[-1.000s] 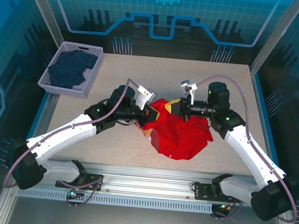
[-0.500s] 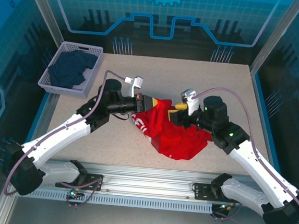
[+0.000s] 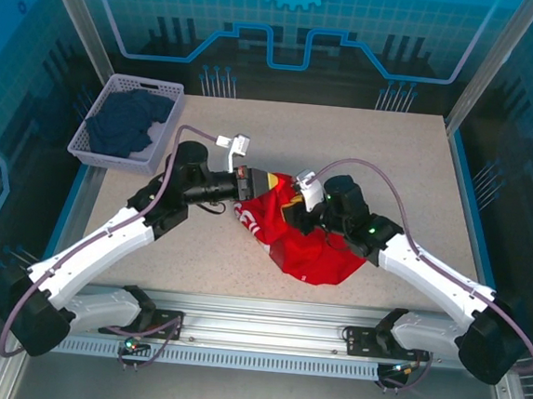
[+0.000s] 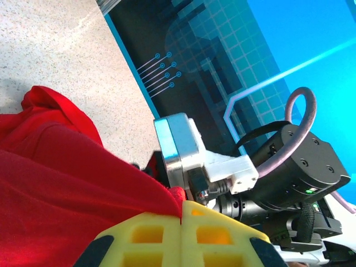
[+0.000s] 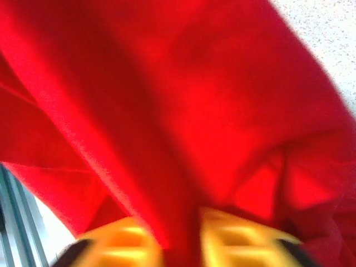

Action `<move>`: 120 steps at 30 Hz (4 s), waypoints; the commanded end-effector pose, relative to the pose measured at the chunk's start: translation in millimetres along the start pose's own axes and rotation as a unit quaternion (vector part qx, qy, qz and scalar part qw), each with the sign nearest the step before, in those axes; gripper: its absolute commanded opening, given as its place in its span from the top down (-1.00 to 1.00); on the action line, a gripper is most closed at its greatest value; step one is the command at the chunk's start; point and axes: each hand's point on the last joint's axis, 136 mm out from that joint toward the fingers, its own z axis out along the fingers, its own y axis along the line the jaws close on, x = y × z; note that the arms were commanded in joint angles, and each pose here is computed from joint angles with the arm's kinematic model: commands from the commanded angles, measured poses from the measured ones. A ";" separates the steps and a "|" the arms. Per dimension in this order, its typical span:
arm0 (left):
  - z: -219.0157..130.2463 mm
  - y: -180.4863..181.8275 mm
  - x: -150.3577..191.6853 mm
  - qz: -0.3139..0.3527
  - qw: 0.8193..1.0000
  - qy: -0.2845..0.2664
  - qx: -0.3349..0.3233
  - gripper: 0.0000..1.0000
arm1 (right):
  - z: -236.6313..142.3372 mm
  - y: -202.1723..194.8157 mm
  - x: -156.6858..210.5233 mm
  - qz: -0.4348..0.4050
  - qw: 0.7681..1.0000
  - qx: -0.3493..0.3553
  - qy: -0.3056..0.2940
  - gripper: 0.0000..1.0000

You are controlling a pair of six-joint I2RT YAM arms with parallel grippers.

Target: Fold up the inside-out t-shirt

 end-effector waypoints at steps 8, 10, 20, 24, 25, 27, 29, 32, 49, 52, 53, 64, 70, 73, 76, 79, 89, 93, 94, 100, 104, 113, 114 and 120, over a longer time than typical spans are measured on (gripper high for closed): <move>-46.0 2.2 -38.2 -0.073 0.992 -0.053 0.086 1.00 | -67.6 19.6 -40.7 0.024 0.973 -0.220 -0.061 1.00; -49.1 -3.8 -36.1 -0.058 0.994 -0.045 0.080 1.00 | -64.8 11.6 -40.7 0.036 0.977 -0.203 -0.056 1.00; -59.4 41.7 -23.8 -0.006 0.996 -0.029 -0.082 1.00 | -69.4 46.5 -59.4 0.018 0.946 -0.317 -0.063 1.00; -64.8 79.9 -23.4 0.023 0.984 -0.037 -0.172 1.00 | -80.6 62.4 -63.9 -0.010 0.933 -0.352 -0.073 1.00; -64.3 83.3 -23.0 0.027 0.983 -0.035 -0.178 1.00 | -81.6 64.9 -65.1 -0.013 0.930 -0.359 -0.074 1.00; -60.6 85.7 -21.2 0.034 0.984 -0.029 -0.175 1.00 | -81.3 69.4 -65.9 -0.021 0.927 -0.368 -0.072 1.00; -55.0 78.4 -17.3 0.035 0.989 -0.020 -0.144 1.00 | -75.1 67.0 -65.3 -0.021 0.934 -0.353 -0.061 1.00; -51.2 54.1 -15.6 0.038 0.996 -0.018 -0.078 1.00 | -58.2 47.8 -60.3 0.002 0.956 -0.293 -0.029 0.95; -41.9 -13.3 -15.2 0.051 0.998 -0.024 0.009 1.00 | -29.2 12.0 -16.5 0.124 0.992 -0.034 -0.004 0.10; -39.2 -10.0 -15.8 0.048 0.999 -0.026 0.000 1.00 | -30.2 29.9 -5.4 0.134 0.989 -0.048 -0.027 -0.16; -38.4 -9.1 -15.7 0.047 0.999 -0.025 -0.002 1.00 | -29.4 34.4 -1.5 0.136 0.989 -0.046 -0.033 -0.22; -38.4 -12.3 -16.1 0.052 0.998 -0.027 -0.002 1.00 | 23.6 42.5 6.0 0.158 0.986 0.007 -0.045 -0.50; -42.6 -5.8 -15.7 0.060 0.997 -0.034 -0.022 1.00 | 29.1 34.6 -9.7 0.153 0.985 0.009 -0.075 0.34; -46.3 10.4 -19.9 0.056 0.995 -0.050 -0.063 1.00 | 15.6 37.4 -17.3 0.132 0.986 -0.029 -0.098 0.69; -51.8 35.9 -27.6 0.033 0.991 -0.070 -0.110 1.00 | -1.8 44.1 -23.0 0.101 0.985 -0.083 -0.116 0.90; -59.9 60.1 -37.9 0.013 0.984 -0.097 -0.146 1.00 | -23.2 57.7 -35.0 0.066 0.975 -0.153 -0.144 0.95; -55.5 95.2 -39.7 0.019 0.975 -0.086 -0.203 1.00 | -72.4 75.8 -58.2 -0.004 0.937 -0.295 -0.187 1.00; -48.4 121.4 -27.2 0.016 0.970 -0.052 -0.237 0.84 | -78.3 83.8 -59.1 -0.037 0.930 -0.322 -0.173 1.00; -46.4 128.2 -23.3 0.014 0.968 -0.038 -0.247 0.75 | -78.3 84.6 -58.3 -0.044 0.930 -0.326 -0.166 1.00; -57.1 122.2 -20.7 0.075 0.962 -0.021 -0.260 0.01 | -75.1 80.4 -51.5 -0.054 0.934 -0.329 -0.129 1.00; -65.6 88.0 -19.4 0.140 0.968 -0.050 -0.204 -0.23 | -74.9 76.0 -48.2 -0.060 0.939 -0.322 -0.107 1.00; -28.1 32.7 37.7 0.199 0.977 0.049 -0.062 -0.39 | -73.5 66.5 -43.8 -0.061 0.946 -0.304 -0.093 1.00; -24.4 33.2 42.8 0.204 0.975 0.063 -0.064 -0.38 | -73.4 66.2 -43.6 -0.062 0.946 -0.303 -0.092 1.00; -15.4 39.1 51.2 0.197 0.973 0.094 -0.071 -0.11 | -79.0 65.5 -52.3 -0.073 0.948 -0.292 -0.100 1.00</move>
